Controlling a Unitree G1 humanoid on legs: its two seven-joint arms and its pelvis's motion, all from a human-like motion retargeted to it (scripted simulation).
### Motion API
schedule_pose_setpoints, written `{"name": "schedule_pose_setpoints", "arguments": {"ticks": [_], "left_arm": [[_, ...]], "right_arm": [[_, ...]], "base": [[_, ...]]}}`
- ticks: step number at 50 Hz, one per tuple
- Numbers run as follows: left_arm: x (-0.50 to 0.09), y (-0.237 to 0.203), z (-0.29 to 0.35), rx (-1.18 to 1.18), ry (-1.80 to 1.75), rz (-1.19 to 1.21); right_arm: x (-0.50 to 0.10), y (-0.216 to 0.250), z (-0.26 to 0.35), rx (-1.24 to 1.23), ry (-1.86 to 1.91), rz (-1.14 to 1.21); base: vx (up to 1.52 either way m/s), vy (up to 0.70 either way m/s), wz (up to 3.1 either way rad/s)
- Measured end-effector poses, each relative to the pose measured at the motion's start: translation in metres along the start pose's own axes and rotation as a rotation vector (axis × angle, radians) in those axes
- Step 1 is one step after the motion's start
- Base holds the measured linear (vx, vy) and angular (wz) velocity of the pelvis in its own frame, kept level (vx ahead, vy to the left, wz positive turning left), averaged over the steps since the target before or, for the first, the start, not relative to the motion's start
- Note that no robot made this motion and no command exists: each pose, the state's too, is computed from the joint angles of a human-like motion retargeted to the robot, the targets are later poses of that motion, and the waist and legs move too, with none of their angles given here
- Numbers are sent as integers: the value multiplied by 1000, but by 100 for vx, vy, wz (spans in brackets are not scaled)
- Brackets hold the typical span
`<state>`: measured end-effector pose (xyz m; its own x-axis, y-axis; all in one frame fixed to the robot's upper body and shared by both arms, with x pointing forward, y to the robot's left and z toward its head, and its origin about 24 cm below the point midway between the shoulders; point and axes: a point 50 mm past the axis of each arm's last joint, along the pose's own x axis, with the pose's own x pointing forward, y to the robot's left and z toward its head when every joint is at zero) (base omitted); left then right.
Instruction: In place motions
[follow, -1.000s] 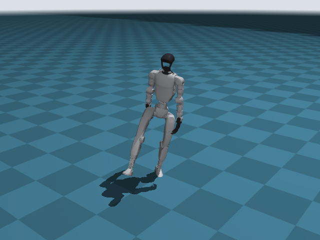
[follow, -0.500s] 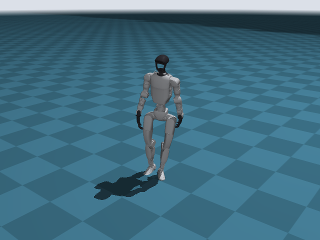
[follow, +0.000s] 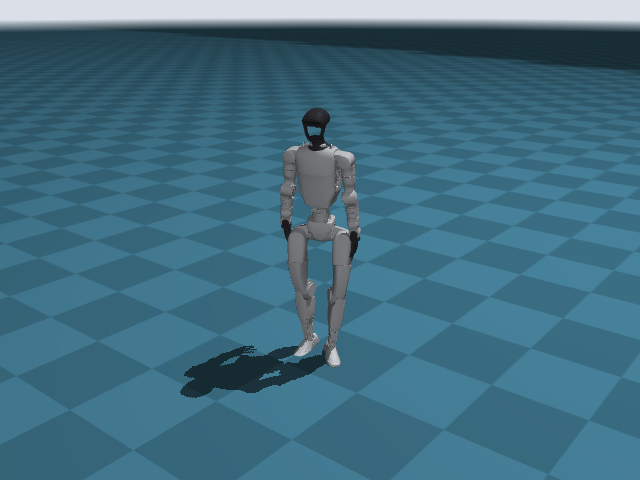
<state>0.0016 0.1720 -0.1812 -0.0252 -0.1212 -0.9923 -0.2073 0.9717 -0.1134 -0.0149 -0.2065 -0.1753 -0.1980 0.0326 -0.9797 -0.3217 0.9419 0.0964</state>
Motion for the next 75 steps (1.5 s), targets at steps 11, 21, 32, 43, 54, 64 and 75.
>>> {"name": "schedule_pose_setpoints", "arguments": {"ticks": [11,21,32,43,54,64,75], "left_arm": [[0,1,-30,35,100,0],[0,1,-29,92,109,2],[1,-4,-4,85,17,-6],[0,0,-20,84,84,2],[0,-1,-40,43,132,6],[0,1,-34,74,119,11],[1,-6,-21,-5,56,-19]], "right_arm": [[1,1,-5,-49,31,-5],[1,12,12,-45,-17,31],[-1,11,35,-158,-71,26],[-1,16,34,-95,-84,59],[1,14,22,-82,-48,34],[1,14,27,-77,-75,38],[-2,4,35,-115,-111,-30]], "base": [[6,12,-7],[12,-2,16],[11,-8,15],[9,-7,-10],[9,-5,-73],[9,-6,-9],[0,-7,-62]]}}
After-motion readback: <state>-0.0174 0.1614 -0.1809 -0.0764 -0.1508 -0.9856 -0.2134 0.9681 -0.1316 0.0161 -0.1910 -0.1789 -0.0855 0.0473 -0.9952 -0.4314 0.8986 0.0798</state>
